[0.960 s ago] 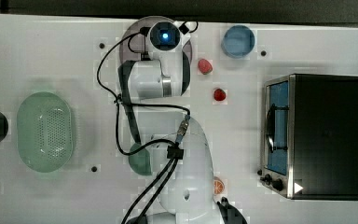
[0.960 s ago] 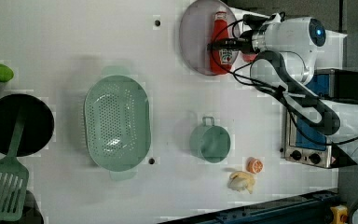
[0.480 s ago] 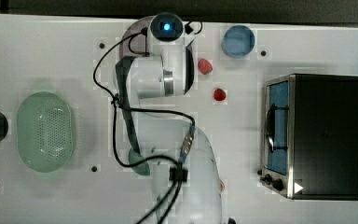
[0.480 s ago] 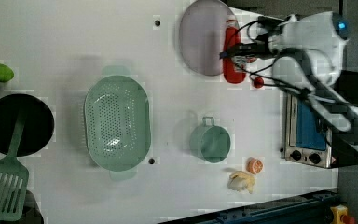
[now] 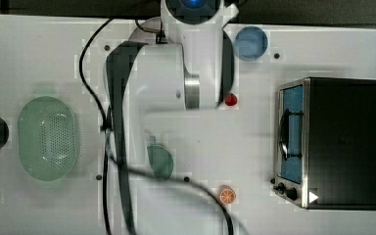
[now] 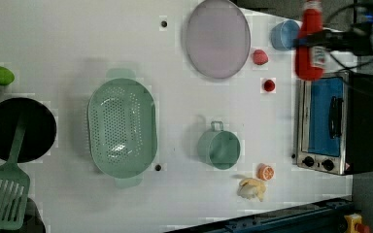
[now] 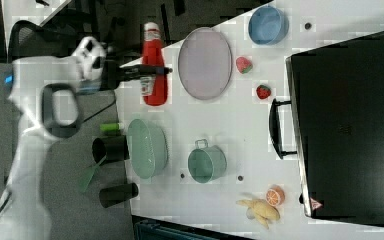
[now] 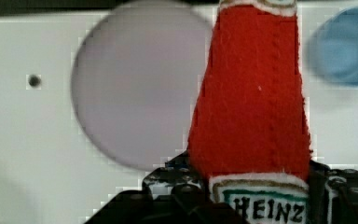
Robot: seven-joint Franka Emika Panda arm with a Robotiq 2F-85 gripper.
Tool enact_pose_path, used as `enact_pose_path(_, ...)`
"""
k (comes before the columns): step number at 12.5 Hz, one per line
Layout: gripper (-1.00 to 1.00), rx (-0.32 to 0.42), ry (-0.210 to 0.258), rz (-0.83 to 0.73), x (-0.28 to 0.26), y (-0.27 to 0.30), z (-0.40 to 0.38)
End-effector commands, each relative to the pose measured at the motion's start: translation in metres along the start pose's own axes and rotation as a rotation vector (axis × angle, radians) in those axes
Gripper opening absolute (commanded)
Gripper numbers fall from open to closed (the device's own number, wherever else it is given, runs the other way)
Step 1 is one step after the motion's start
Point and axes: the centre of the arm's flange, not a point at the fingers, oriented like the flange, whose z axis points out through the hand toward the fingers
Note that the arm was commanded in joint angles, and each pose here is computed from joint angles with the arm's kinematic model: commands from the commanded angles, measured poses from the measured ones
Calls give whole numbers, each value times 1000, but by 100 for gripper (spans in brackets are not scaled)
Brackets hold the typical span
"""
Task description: Pick ketchup from plate and place it on table.
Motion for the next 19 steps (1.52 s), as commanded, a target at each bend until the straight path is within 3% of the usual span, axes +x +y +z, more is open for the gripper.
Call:
enact_pose_path(1,18,12,-69,110,-40,29,-6)
enact_pose_path(8,18,-12,-174,192,-160,66,22)
enact_pose_path(13,18,-9,-149,207,-203,72,117)
enact_pose_path(16,18,-5,-178,207,-208,72,169)
enact_pose_path(17,24,-4,-188,208,-210,72,183)
enact_pose_path(19,65,0,-182,209,-213,71,208)
